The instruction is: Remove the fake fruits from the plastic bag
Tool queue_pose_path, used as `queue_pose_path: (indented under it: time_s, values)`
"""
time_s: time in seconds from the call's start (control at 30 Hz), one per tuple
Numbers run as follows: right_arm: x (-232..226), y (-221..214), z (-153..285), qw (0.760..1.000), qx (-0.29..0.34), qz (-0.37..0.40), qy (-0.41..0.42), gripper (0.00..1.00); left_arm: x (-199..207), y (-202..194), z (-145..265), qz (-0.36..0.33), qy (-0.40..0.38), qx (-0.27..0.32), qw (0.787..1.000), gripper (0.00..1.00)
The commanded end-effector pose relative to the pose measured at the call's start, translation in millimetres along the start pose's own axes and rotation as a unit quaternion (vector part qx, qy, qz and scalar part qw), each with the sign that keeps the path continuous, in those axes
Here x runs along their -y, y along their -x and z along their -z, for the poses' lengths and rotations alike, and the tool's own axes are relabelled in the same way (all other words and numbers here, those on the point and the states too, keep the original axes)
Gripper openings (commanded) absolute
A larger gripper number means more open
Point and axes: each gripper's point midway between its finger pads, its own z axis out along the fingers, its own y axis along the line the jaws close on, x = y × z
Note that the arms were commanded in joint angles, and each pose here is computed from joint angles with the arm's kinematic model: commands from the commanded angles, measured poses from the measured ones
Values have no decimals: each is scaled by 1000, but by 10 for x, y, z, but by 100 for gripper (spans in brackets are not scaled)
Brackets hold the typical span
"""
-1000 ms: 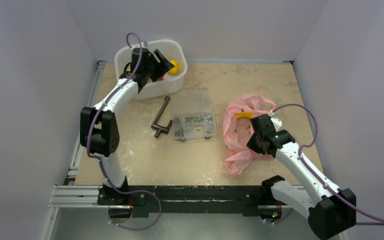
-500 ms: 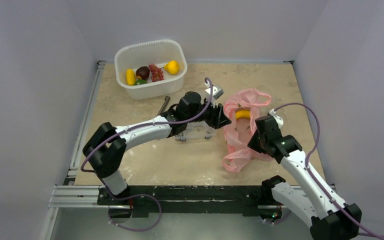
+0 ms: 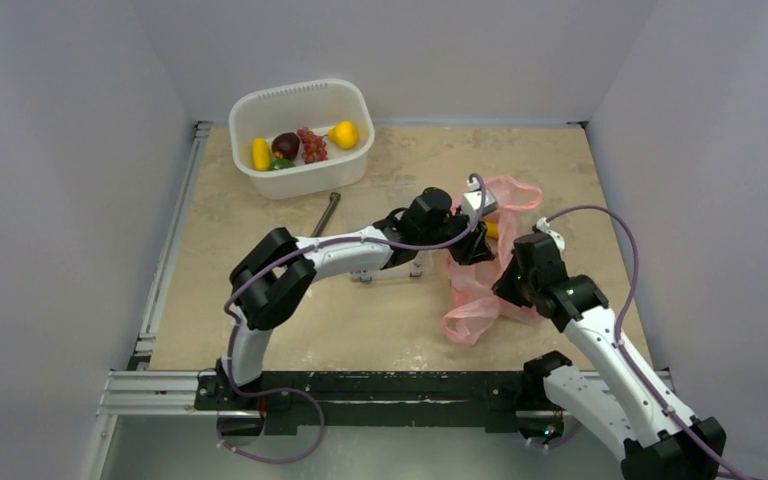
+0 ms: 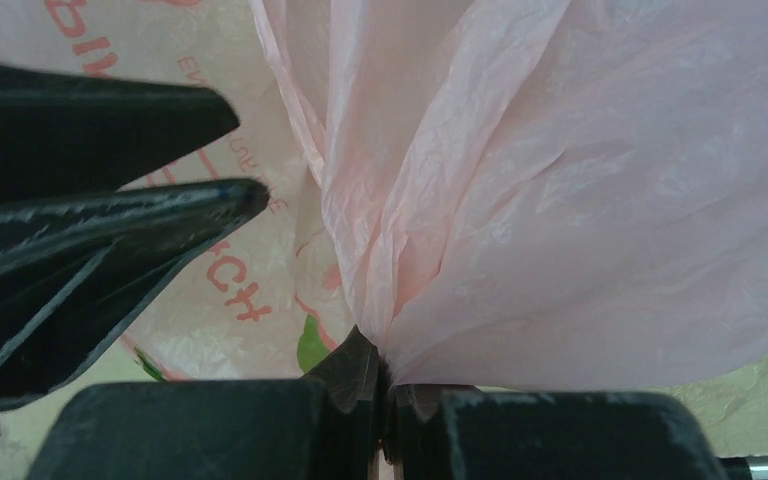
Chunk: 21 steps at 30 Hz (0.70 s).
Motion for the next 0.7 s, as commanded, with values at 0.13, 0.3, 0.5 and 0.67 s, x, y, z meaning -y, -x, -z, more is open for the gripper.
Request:
queue_pose_path:
  time_s: [0.13, 0.3, 0.5, 0.67]
  values:
    - [-192, -154, -9, 997, -29, 29, 71, 0, -535, -87, -248, -15, 133, -35, 990, 31]
    - [-142, -316, 27, 995, -64, 29, 71, 0, -725, -186, -233, 0, 183, -37, 982, 36]
    - [-84, -552, 159, 989, -121, 35, 75, 0, -824, -251, -209, -4, 214, -39, 976, 45]
    - [-64, -519, 318, 989, -126, 43, 69, 0, -832, -302, -278, 3, 213, -48, 976, 49]
